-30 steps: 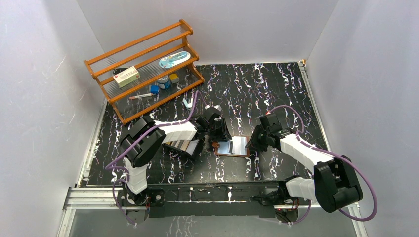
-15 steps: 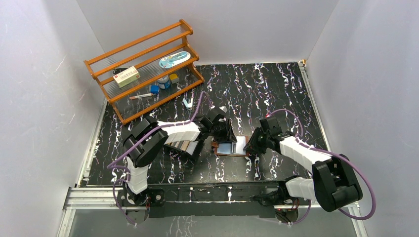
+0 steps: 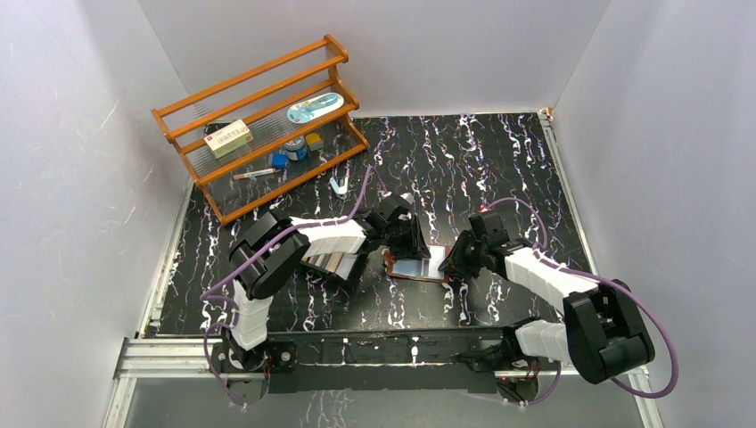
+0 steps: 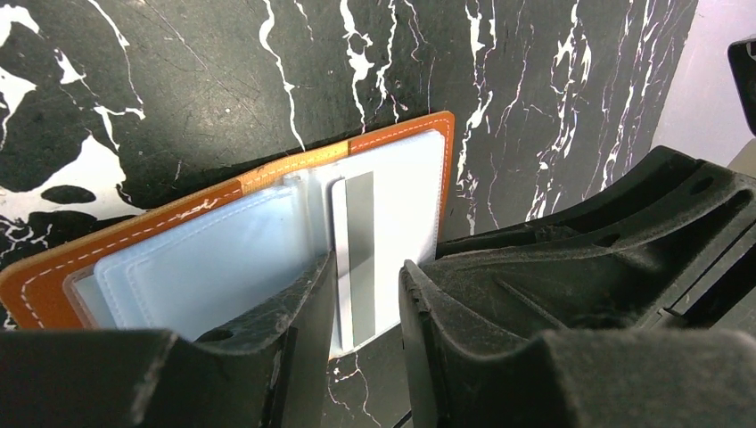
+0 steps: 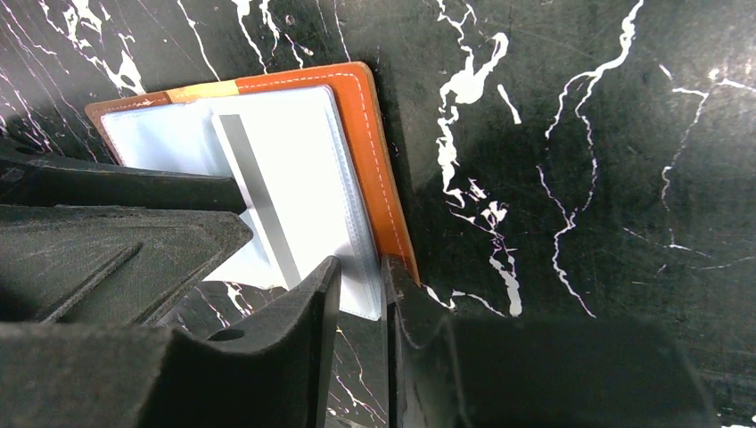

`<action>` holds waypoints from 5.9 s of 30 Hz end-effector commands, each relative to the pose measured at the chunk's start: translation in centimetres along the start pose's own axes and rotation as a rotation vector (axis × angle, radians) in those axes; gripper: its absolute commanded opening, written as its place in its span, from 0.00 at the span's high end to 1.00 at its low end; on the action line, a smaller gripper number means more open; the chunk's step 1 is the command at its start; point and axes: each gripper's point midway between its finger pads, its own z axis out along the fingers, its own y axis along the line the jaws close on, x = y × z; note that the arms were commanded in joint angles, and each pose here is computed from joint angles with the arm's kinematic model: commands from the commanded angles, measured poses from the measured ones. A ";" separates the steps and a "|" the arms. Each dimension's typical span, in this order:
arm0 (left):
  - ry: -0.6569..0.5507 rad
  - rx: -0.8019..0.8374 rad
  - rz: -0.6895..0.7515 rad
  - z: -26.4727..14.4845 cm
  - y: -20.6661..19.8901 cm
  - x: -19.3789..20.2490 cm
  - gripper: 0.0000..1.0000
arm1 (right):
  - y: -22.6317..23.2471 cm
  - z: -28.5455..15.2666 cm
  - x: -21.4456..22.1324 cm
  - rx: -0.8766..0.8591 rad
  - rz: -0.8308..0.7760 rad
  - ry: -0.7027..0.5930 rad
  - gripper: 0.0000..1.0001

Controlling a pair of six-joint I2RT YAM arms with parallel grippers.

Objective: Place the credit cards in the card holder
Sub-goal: Insert the credit card into the card holder, then pick up the credit card from the storage box, then insert the credit card into the card holder.

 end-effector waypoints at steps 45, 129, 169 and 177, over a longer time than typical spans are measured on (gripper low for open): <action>-0.066 -0.873 0.560 -21.4 19.6 -6.2 0.56 | 3.5 -4.2 -2.9 -0.063 -0.087 -0.113 0.64; -0.250 -0.302 0.407 -25.2 4.4 -7.9 1.00 | 16.0 -10.4 -0.7 -0.639 -0.214 -0.073 0.61; -0.283 0.553 0.109 -26.5 -9.8 -5.6 1.00 | 20.8 -16.8 -1.5 -0.923 -0.074 -0.144 0.51; -0.271 0.603 0.075 -26.2 -10.0 -5.4 1.00 | 21.8 -17.7 -1.1 -0.996 -0.106 -0.128 0.60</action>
